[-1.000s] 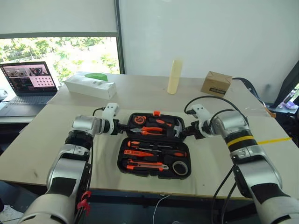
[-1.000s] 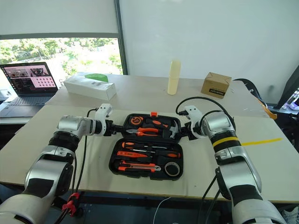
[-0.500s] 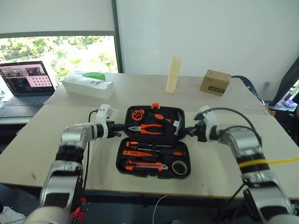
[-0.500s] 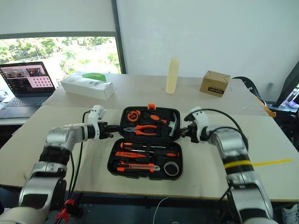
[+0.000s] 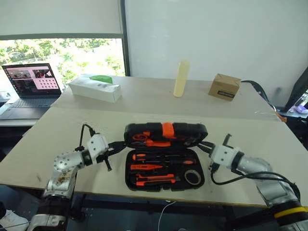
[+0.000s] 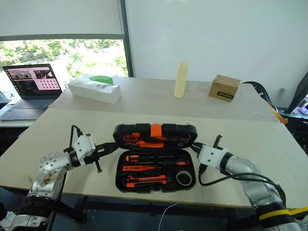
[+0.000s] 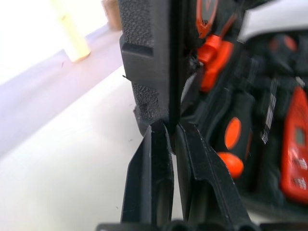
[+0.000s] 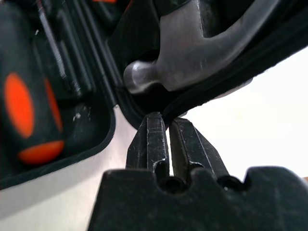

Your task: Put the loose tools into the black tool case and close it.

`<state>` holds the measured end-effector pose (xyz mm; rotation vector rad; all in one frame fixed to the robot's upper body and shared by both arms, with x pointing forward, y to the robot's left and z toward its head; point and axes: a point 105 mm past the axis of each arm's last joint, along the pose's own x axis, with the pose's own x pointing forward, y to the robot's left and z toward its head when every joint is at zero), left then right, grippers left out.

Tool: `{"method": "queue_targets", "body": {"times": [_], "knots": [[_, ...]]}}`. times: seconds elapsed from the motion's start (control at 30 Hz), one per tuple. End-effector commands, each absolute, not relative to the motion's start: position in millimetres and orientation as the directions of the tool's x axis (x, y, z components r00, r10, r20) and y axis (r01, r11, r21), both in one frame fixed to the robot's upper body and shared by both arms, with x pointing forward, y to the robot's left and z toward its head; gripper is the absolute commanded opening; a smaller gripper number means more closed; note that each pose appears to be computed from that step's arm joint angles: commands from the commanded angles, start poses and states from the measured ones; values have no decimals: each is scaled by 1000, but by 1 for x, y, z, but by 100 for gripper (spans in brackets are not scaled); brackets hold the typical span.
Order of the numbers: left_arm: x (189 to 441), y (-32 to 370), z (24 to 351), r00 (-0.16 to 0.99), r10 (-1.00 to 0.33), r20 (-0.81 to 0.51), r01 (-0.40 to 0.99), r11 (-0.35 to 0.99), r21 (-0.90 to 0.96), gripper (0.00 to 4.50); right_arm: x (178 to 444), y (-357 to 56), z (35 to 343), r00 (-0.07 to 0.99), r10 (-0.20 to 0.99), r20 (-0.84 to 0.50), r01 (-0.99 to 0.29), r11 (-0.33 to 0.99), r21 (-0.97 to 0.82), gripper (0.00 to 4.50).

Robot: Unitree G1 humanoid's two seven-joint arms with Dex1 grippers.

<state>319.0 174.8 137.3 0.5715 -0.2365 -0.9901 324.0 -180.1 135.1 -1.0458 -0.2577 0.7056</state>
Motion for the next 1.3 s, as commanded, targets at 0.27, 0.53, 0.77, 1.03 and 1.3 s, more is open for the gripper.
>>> {"method": "queue_targets", "body": {"times": [0.27,0.53,0.77,1.03,1.3], "knots": [[288,188,119,460,-873,-159,691,240,682,281,308,-237,137,809,578,-105,-270,208,-940,272],[311,225,128,579,-797,-170,730,415,544,450,267,-255,118,744,611,-272,-556,339,-759,335],[325,214,138,538,-818,-204,786,399,472,269,207,-195,102,502,775,-383,-816,278,-507,101],[340,180,136,453,-857,-247,851,333,406,1,199,-144,82,410,788,-460,-901,269,-341,0],[338,152,123,318,-892,-321,925,218,312,1,240,-128,90,495,759,-422,-850,324,-414,0]]}}
